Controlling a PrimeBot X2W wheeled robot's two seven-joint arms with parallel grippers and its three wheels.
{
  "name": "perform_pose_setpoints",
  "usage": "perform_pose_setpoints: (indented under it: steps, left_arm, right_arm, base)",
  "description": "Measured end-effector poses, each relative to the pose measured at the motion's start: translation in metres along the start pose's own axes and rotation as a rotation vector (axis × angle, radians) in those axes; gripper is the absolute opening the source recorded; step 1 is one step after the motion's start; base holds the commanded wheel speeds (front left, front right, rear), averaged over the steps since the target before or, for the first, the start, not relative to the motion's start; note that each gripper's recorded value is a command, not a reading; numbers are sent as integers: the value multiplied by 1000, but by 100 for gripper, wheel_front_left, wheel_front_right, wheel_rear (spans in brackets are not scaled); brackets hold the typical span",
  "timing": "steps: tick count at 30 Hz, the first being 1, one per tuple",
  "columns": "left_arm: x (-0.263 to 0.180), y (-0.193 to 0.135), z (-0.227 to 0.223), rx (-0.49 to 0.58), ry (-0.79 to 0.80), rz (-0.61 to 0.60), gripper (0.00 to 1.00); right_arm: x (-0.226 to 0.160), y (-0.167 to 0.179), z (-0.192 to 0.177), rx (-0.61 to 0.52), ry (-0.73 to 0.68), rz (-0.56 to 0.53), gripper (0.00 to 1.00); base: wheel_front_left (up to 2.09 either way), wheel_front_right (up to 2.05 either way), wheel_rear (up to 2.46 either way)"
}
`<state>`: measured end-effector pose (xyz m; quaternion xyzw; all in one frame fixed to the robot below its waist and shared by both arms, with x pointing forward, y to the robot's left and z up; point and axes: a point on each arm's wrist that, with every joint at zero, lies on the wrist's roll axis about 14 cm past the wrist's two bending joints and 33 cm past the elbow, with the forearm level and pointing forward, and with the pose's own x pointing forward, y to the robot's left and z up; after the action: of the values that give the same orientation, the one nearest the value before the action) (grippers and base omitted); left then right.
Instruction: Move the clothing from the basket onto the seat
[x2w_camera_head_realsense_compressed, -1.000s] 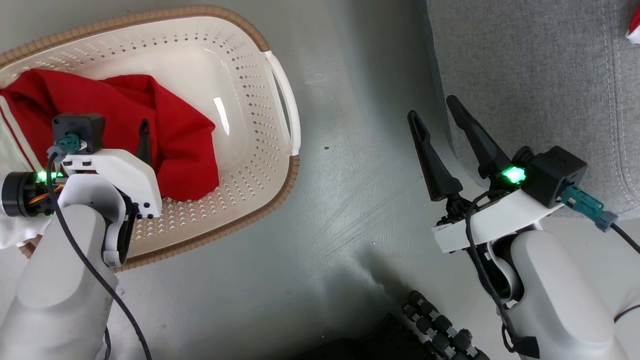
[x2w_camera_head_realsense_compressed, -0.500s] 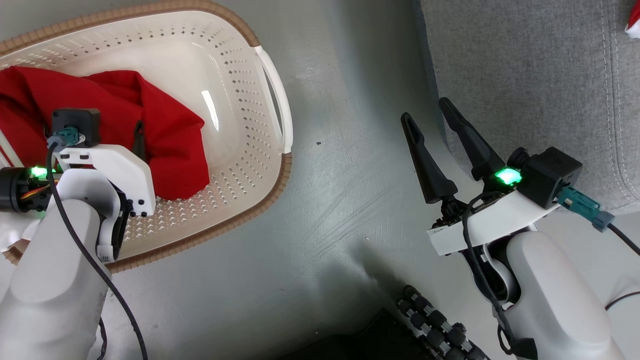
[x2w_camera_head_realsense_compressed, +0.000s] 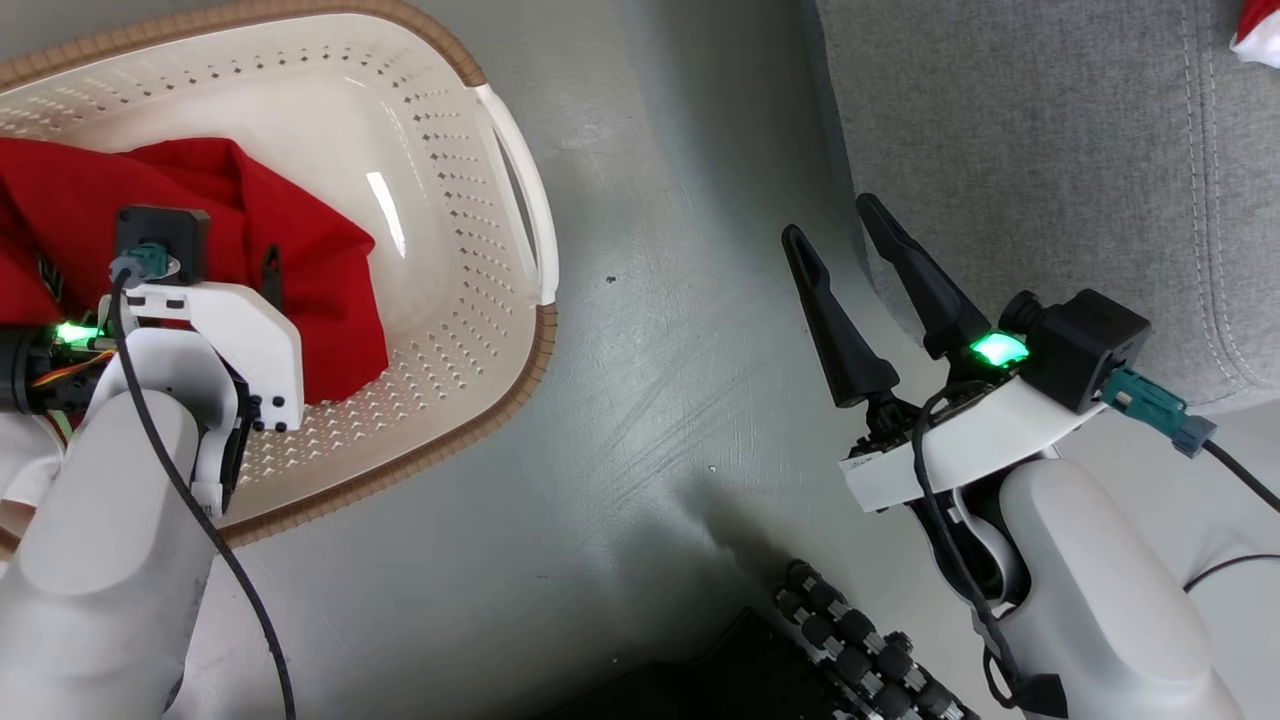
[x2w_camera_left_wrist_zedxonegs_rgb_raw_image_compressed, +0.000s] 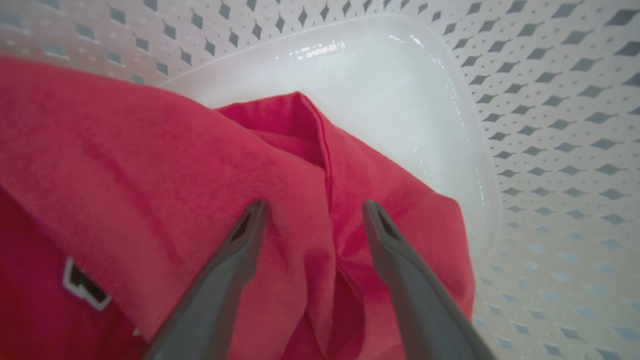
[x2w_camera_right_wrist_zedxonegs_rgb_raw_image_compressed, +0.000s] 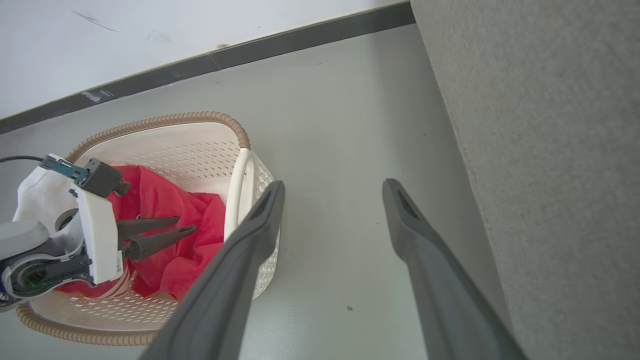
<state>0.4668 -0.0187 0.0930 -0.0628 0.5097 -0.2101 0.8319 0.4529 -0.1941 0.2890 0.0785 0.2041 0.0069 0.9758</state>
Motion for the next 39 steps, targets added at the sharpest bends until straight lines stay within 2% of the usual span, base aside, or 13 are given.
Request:
perform_pose_setpoints:
  steps: [3,6,8,9,11,12,16,18,21,22,24,39]
  left_arm:
    - [2,-4,-3,16,14,-8,99]
    - [5,-6,0,28,11,-13,84]
    - [6,-7,0,32,9,-15,80]
    - [6,-8,0,36,10,-16,69]
    - [7,-8,0,40,11,-14,60]
    - [8,-9,-1,44,12,-13,51]
    - [9,-11,-5,52,26,-19,40]
    - [10,-12,-5,58,25,-18,38]
    - [12,-10,-4,59,24,-14,28]
    - [12,-9,-4,58,25,-11,23]
    - [12,-7,-4,58,22,-7,0]
    - [11,-7,20,41,-74,-4,0]
  right_arm:
    - [-1,-2,0,-1,1,-5,100]
    - [-1,-3,0,-1,3,-10,100]
    - [-2,-4,0,1,4,-12,100]
    - [-2,-4,-1,1,4,-13,100]
    - [-2,-5,0,1,4,-15,100]
    - [-3,-6,0,1,4,-17,100]
    - [-3,-8,0,5,3,-26,100]
    - [-3,-10,0,3,2,-30,100]
    - [-3,-11,0,2,2,-35,100]
    - [-3,-11,0,2,1,-35,100]
    - [-2,-12,1,1,-1,-34,100]
    - [3,-10,2,-3,-10,-24,100]
  base:
    - [0,0,0]
    - [0,0,0]
    - [0,0,0]
    - [0,0,0]
    - [0,0,0]
    - [0,0,0]
    - [0,0,0]
    - [0,0,0]
    - [0,0,0]
    - [0,0,0]
    - [0,0,0]
    - [0,0,0]
